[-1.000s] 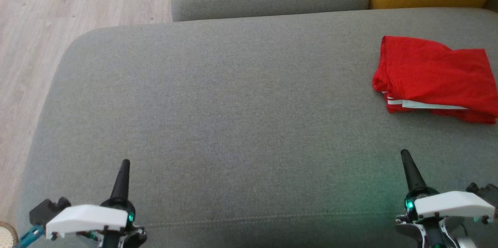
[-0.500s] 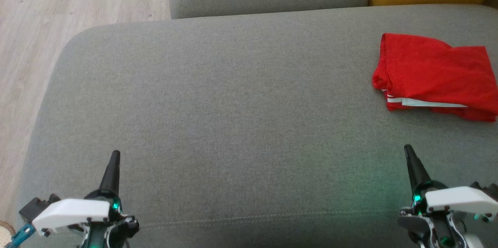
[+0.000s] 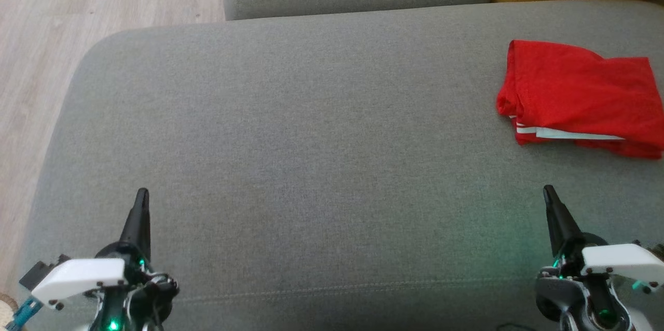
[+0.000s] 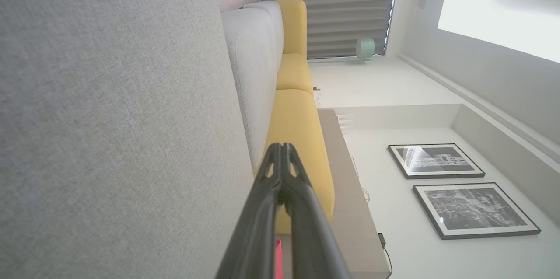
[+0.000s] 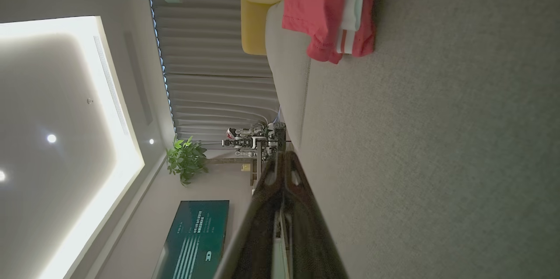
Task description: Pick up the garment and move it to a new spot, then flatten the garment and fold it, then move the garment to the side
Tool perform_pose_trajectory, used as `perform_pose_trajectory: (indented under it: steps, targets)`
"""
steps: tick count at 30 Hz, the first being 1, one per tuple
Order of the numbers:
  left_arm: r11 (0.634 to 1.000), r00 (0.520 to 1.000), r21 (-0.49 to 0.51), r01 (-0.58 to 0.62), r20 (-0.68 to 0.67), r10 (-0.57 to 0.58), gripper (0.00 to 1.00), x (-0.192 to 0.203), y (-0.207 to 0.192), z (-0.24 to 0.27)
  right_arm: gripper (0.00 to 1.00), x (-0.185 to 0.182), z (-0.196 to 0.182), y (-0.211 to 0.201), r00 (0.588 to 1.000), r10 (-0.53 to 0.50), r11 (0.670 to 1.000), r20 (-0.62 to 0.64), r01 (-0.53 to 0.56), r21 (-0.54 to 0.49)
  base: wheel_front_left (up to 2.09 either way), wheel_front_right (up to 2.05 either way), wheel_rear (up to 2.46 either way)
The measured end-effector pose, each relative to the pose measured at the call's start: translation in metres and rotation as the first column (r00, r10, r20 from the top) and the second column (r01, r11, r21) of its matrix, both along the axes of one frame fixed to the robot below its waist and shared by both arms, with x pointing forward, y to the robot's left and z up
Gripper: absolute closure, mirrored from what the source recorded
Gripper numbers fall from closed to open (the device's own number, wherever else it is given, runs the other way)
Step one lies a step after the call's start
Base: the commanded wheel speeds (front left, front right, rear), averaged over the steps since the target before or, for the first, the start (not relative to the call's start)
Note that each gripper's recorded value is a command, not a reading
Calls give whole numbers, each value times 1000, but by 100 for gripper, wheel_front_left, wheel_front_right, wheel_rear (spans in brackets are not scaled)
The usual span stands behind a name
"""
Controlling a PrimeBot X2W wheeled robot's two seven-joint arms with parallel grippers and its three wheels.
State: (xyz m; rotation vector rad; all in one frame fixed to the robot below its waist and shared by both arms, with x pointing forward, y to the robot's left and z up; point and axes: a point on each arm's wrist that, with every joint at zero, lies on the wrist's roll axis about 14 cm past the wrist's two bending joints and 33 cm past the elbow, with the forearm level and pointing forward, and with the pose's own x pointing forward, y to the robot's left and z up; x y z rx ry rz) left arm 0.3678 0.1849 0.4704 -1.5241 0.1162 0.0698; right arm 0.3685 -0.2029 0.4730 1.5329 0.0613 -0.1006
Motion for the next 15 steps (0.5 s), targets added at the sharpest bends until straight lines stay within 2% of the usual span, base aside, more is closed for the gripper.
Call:
perform_pose_trajectory:
  steps: [4, 15]
  targets:
    - [999, 1000, -49, 2, 14, -1, 100, 4, -1, 3, 100, 3, 2, -2, 1000, -8, 999, 9, 7, 46, 0, 0, 0]
    - [998, 1000, -57, -8, 25, 10, 100, 6, 2, 7, 100, 6, 7, -2, 1000, -8, 999, 22, 7, 48, 0, 0, 0]
